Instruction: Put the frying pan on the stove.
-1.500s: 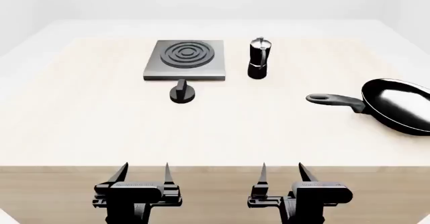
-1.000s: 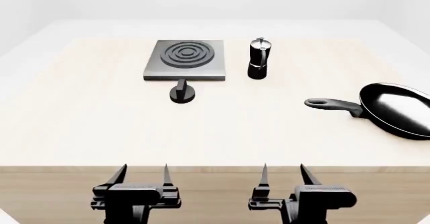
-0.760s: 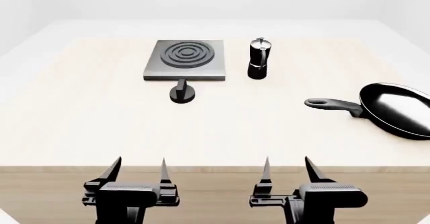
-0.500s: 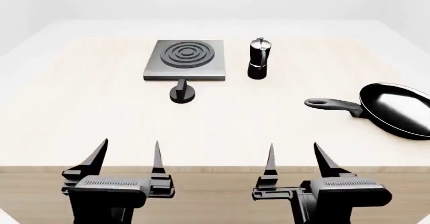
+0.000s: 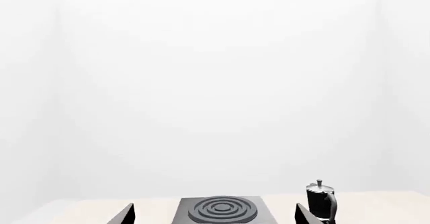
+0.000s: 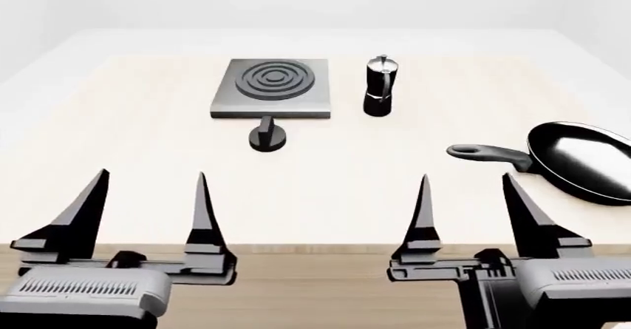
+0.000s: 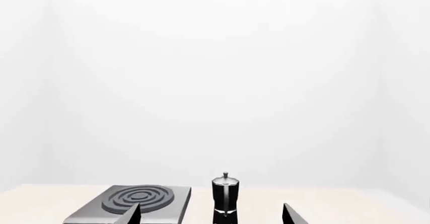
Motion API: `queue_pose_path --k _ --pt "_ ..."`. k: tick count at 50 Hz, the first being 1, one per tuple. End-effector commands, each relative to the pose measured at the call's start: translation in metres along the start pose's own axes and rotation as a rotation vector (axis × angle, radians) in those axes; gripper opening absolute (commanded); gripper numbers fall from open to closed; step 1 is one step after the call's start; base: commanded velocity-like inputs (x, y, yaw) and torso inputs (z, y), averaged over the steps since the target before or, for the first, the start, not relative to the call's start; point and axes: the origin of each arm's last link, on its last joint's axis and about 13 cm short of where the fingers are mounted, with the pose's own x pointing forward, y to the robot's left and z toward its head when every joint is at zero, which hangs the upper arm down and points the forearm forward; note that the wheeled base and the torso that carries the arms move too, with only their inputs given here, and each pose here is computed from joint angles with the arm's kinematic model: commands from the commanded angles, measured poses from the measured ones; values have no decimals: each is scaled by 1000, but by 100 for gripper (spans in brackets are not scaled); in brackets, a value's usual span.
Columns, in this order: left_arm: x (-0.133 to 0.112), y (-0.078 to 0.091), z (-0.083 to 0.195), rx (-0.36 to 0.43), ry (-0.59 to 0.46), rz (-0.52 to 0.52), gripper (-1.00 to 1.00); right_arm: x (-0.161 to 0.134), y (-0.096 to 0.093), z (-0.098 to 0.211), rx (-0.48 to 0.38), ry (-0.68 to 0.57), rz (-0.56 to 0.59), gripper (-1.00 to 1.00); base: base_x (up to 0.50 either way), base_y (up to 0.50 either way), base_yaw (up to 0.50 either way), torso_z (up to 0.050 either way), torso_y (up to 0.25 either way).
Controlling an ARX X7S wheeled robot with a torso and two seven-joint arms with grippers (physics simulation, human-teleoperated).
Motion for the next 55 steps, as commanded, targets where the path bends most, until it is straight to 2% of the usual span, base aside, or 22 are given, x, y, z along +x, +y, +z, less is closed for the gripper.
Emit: queue_pose_path --k 1,9,43,45,51,55 --pt "-3 1 11 1 -30 3 100 0 -3 12 -20 -19 -40 100 0 0 0 0 0" --pt "-3 1 11 0 -27 5 100 -2 -2 13 -3 -34 -16 100 31 0 0 0 0" --pt "-3 1 14 -20 -37 9 100 -1 -3 13 6 -33 -15 100 500 0 0 0 0" --pt "-2 2 12 19 -31 34 100 -1 -3 13 6 -33 -15 100 500 0 0 0 0" --pt "-3 4 12 -7 -54 62 100 -1 -3 13 4 -33 -19 100 500 0 0 0 3" --pt "-3 4 12 -25 -46 39 100 0 -4 12 -3 -21 -35 100 500 0 0 0 0"
